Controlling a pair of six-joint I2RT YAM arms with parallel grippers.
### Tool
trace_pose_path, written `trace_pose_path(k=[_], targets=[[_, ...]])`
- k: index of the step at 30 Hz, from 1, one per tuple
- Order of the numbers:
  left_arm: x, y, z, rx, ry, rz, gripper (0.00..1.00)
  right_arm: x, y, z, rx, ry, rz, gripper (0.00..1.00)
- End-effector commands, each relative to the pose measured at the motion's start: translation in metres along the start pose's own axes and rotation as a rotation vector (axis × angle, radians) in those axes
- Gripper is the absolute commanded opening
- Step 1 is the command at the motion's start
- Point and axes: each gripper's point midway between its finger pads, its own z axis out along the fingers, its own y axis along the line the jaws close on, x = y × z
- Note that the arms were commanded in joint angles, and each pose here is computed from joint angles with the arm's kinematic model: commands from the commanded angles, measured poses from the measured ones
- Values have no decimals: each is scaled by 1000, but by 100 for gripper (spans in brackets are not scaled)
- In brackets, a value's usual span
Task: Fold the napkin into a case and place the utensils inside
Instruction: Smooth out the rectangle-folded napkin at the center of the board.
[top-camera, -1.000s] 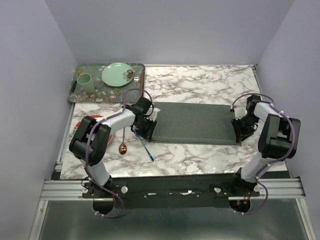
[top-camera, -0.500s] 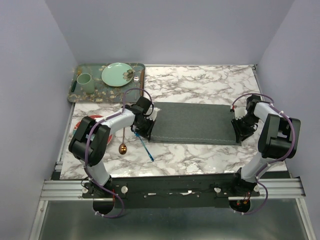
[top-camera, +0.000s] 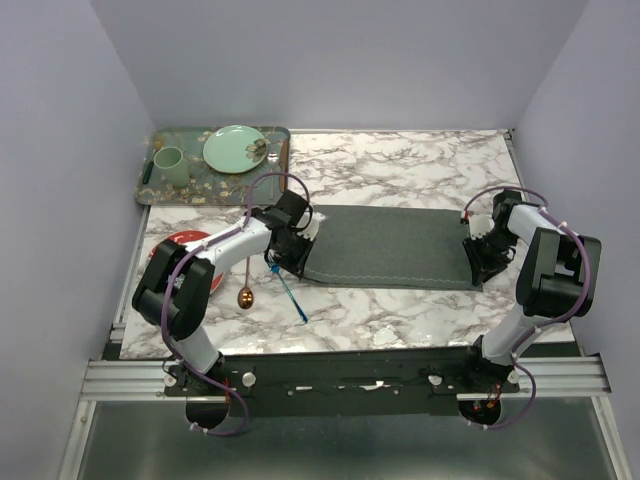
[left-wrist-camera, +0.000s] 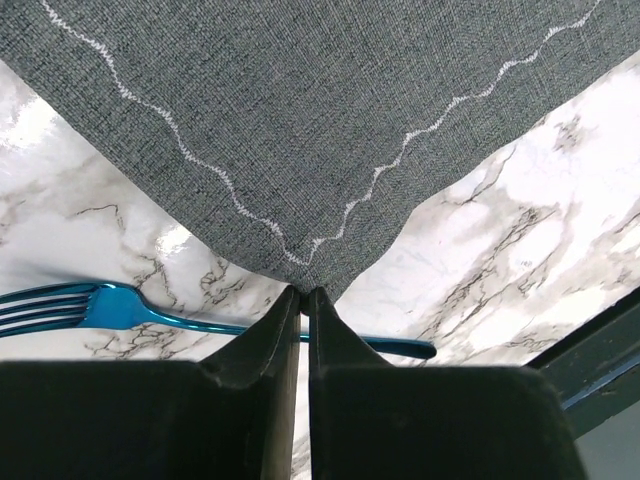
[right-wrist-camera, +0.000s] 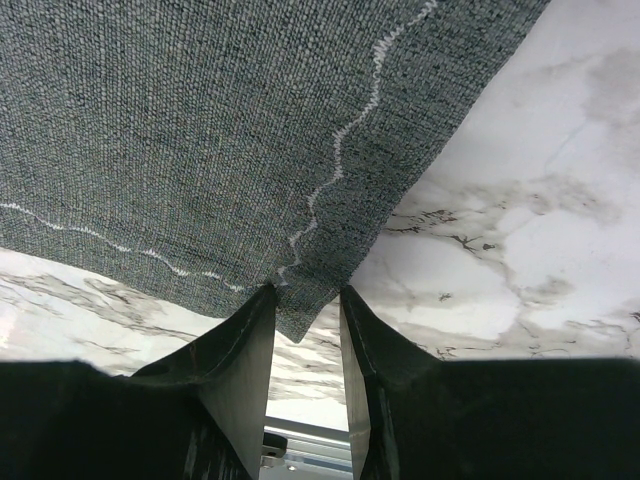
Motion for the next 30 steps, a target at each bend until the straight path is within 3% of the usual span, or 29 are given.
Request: trace_pose_path(k=[1,5,13,15,17,20,30], targets=[[-5,1,-5,-32,-1,26,15,-3,-6,4,12,-2,-4,39],[-3,4,0,-46,18,18,26,-3,-5,3,6,-4,-3,40],[-8,6,4,-47,17,17,30,-3,-4,3,2,-4,-5,40],[-8,5,5,-41,15,20,29,-3,-4,3,1,-5,-3,40],[-9,5,5,-37,14,16,21,-3,-4,4,-1,-5,-3,40],[-9,1,2,-24,10,23,0,-3,-5,3,6,-4,-5,39],[-5,-17,-26,45,3,68,0,-3,-12,2,30,9,-8,39]])
